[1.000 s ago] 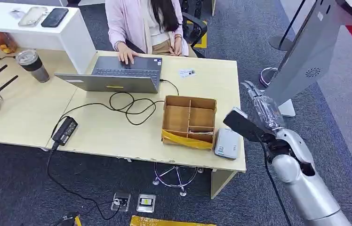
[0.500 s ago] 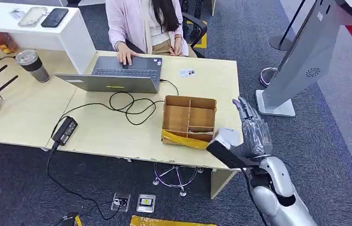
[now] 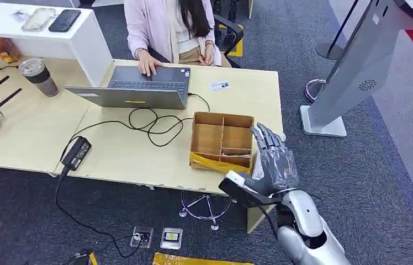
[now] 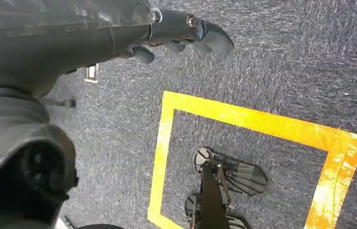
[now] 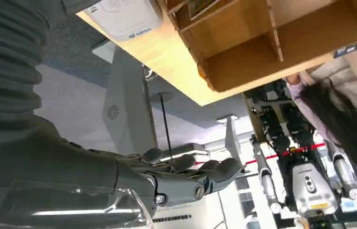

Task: Pass the card to the sensor for recognition and then transmit it.

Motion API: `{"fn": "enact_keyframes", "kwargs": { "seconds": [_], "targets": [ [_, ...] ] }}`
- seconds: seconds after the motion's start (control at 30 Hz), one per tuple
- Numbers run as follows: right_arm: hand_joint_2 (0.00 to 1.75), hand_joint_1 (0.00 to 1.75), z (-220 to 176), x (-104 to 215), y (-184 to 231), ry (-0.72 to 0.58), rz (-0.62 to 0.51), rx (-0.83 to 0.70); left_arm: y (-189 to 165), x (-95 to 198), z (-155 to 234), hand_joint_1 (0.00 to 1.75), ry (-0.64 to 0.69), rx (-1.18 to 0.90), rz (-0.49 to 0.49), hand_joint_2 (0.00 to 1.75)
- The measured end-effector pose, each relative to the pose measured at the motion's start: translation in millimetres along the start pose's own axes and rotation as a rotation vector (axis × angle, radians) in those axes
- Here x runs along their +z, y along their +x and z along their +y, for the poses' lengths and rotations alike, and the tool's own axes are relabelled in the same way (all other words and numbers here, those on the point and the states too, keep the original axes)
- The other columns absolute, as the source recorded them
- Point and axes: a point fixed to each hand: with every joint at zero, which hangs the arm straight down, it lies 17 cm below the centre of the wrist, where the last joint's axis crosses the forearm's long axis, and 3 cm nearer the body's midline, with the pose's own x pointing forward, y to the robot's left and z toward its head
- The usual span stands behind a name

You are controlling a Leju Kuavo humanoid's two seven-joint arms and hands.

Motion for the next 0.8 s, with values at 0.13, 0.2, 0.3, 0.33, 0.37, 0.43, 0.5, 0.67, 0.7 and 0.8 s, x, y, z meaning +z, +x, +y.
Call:
{"fn": "enact_keyframes", "kwargs": {
  "seconds": [0.13,0.2,0.3,0.33,0.37,0.43,0.5,0.67,0.7,0.8],
  "targets": [
    [1.75,0.0,8.2,-2.7,8.1,0.02,-0.01,0.04,0.0,0.2,-1.0,0.0,-0.006,-0.006,-0.001,0.0],
    [1.75,0.0,12.6,-5.5,11.7,0.026,-0.014,0.062,1.0,0.2,-1.4,0.0,-0.007,-0.006,-0.003,0.0],
    [1.75,0.0,17.9,-6.7,17.0,0.033,-0.021,0.075,0.8,0.2,-1.4,0.0,-0.007,-0.007,-0.003,0.0],
    [1.75,0.0,18.9,-7.3,18.0,0.036,-0.022,0.076,0.8,0.2,-1.5,0.0,-0.007,-0.008,-0.003,0.0],
    [1.75,0.0,20.1,-8.3,19.1,0.038,-0.021,0.078,0.8,0.2,-1.6,0.0,-0.007,-0.008,-0.003,0.0],
    [1.75,0.0,23.4,-9.7,20.9,0.046,-0.02,0.082,1.0,0.2,-1.6,0.0,-0.008,-0.009,-0.004,0.0],
    [1.75,0.0,26.3,-10.8,23.4,0.052,-0.022,0.087,1.0,0.2,-1.6,0.0,-0.008,-0.009,-0.004,0.0],
    [1.75,0.0,29.6,-18.2,32.8,0.063,-0.032,0.108,1.1,0.6,-4.1,0.0,-0.022,-0.014,-0.005,0.0],
    [1.75,0.0,30.6,-19.8,34.9,0.066,-0.033,0.108,1.2,0.7,-4.2,0.0,-0.022,-0.016,-0.006,0.0],
    [1.75,0.0,31.9,-24.7,39.5,0.07,-0.035,0.114,1.5,0.7,-4.4,0.0,-0.023,-0.018,-0.008,0.0]
  ]
}}
